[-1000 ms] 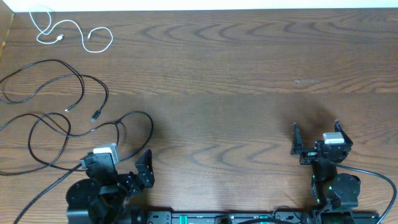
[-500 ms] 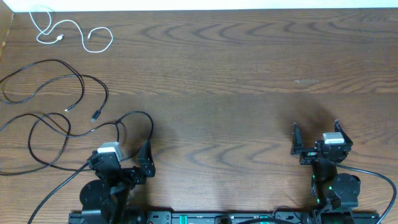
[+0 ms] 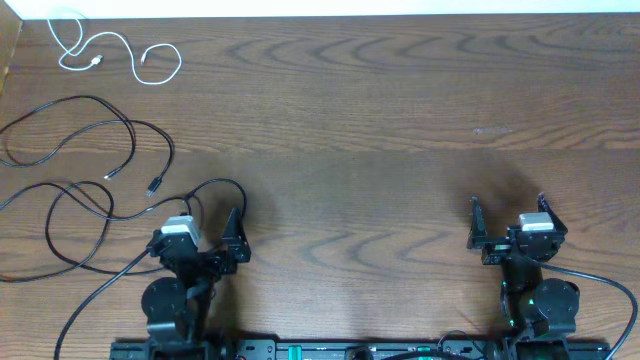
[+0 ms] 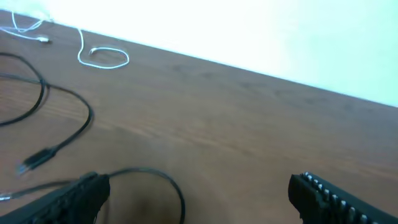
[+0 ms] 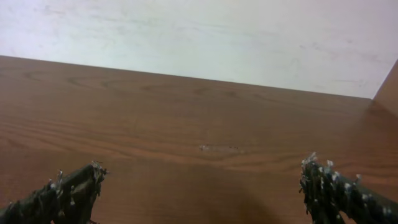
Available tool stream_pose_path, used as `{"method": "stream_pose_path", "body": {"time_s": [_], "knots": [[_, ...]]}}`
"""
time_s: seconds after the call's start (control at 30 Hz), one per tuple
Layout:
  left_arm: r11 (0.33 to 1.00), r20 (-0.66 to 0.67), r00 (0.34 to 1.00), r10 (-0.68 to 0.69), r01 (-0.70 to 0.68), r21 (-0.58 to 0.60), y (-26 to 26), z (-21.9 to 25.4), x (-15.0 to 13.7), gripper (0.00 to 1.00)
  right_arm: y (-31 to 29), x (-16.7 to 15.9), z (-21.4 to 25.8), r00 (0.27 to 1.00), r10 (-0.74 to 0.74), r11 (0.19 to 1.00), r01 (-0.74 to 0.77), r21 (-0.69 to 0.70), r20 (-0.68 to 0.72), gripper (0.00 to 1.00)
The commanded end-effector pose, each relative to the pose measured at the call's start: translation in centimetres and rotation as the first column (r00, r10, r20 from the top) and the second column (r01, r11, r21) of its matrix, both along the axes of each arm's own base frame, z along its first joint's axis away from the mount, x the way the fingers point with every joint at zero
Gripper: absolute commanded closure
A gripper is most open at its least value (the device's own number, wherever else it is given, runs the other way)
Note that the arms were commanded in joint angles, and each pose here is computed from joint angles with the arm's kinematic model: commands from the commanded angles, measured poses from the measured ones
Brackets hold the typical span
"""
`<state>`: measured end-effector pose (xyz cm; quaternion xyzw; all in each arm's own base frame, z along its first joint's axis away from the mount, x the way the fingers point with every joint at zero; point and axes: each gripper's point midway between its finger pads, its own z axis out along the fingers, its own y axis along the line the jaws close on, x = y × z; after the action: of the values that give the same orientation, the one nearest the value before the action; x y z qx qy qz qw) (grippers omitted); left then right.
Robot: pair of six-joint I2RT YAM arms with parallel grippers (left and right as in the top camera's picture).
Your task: Untangle cables
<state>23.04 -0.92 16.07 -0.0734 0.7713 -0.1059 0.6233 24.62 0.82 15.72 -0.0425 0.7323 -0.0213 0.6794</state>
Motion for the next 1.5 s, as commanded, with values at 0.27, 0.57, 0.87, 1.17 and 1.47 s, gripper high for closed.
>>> {"method": "stream_pose_path", "body": {"time_s": [0.27,0.57,0.87,1.17,1.47], "knots": [[0.997,0.101,0.993,0.067,-0.063,-0.038,1.1,-1.0,1.5,0.02,0.2,0.0,-0.1,1.000,0.007,1.000,-0.007,0.004,0.000,0.01],[0.988,0.041,0.989,0.140,-0.136,-0.077,2.2,-2.4,1.3,0.02,0.2,0.0,-0.1,1.000,0.007,1.000,-0.007,0.004,0.000,0.01],[0.981,0.061,0.996,0.069,-0.079,0.179,1.9,-2.3,1.3,0.02,0.2,0.0,-0.1,1.000,0.007,1.000,-0.007,0.004,0.000,0.01],[0.965,0.059,0.995,0.077,-0.089,0.247,2.3,-2.4,1.3,0.02,0.2,0.0,-0.1,1.000,0.007,1.000,-0.007,0.004,0.001,0.01],[0.967,0.057,0.994,0.092,-0.103,0.233,2.5,-2.4,1.3,0.02,0.2,0.0,-0.1,1.000,0.007,1.000,-0.007,0.004,0.000,0.01]]}}
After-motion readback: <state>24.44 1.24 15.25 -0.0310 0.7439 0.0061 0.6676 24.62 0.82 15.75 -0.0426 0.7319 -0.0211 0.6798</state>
